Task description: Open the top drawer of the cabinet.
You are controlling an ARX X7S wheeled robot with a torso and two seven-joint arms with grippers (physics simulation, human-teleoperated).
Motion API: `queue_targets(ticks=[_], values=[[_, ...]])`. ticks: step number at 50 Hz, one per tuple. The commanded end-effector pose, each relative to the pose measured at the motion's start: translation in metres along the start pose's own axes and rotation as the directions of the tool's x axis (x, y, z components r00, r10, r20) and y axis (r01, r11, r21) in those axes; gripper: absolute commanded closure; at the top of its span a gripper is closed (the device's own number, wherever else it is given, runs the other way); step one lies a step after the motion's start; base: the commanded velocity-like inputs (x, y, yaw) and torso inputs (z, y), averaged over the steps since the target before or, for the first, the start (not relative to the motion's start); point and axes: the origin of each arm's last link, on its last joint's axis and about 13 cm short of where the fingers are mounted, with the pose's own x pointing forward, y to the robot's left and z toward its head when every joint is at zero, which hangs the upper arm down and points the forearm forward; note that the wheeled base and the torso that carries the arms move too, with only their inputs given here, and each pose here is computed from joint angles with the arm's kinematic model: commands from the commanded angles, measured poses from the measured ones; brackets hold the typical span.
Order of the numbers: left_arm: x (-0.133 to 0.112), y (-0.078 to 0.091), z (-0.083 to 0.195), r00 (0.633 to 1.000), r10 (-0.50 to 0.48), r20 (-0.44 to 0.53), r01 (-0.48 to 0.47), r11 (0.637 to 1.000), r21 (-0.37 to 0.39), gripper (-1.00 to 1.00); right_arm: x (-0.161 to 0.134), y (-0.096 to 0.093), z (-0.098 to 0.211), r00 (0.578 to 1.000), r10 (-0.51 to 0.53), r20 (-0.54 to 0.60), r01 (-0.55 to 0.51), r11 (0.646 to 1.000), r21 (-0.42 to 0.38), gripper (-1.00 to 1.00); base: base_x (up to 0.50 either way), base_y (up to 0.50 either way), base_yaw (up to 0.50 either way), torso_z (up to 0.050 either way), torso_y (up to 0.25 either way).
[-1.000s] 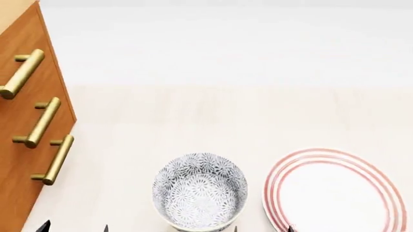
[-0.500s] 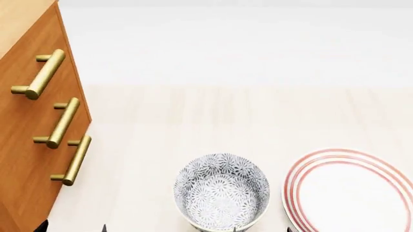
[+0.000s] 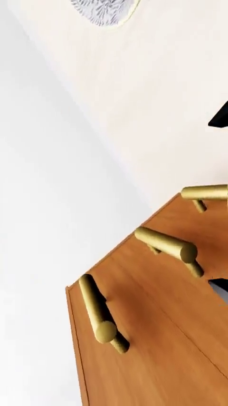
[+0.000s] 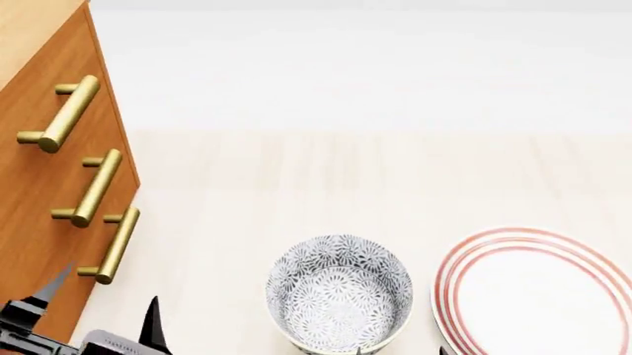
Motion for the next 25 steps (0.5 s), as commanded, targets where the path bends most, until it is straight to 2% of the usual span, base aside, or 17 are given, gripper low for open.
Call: queue_targets(ticks=[1, 4, 7, 12, 17, 25], values=[[0.021, 0.020, 0.010, 0.996, 0.011, 0.085, -0.039, 0.941, 0.336, -1.00, 0.001, 0.001, 0.002, 1.000, 0.000, 0.016, 0.000, 1.000, 0.001, -1.00, 0.00, 0.00, 0.00, 0.000, 0.000], [0.023, 0.022, 0.014, 0.995, -0.010, 0.104, -0.035, 0.908, 0.418, -1.00, 0.001, 0.001, 0.001, 1.000, 0.001, 0.015, -0.001, 1.000, 0.002, -1.00, 0.00, 0.00, 0.00, 0.000, 0.000], [0.026, 0.022, 0.017, 0.994, -0.009, 0.113, -0.044, 0.886, 0.462, -1.00, 0.001, 0.000, 0.001, 1.000, 0.000, 0.014, 0.000, 1.000, 0.004, -1.00, 0.00, 0.00, 0.00, 0.000, 0.000], [0.029, 0.023, 0.020, 0.991, -0.007, 0.130, -0.070, 0.811, 0.580, -1.00, 0.001, 0.000, 0.001, 1.000, -0.001, 0.012, 0.001, 1.000, 0.008, -1.00, 0.00, 0.00, 0.00, 0.000, 0.000], [0.032, 0.028, 0.021, 0.992, -0.002, 0.126, -0.074, 0.803, 0.592, -1.00, 0.002, 0.000, 0.001, 1.000, -0.003, 0.009, 0.003, 1.000, 0.010, -1.00, 0.00, 0.00, 0.00, 0.000, 0.000], [0.045, 0.046, 0.031, 0.986, 0.084, 0.144, -0.154, 0.790, 0.594, -1.00, 0.002, -0.001, 0.001, 1.000, -0.007, 0.005, 0.007, 1.000, 0.013, -1.00, 0.00, 0.00, 0.00, 0.000, 0.000]])
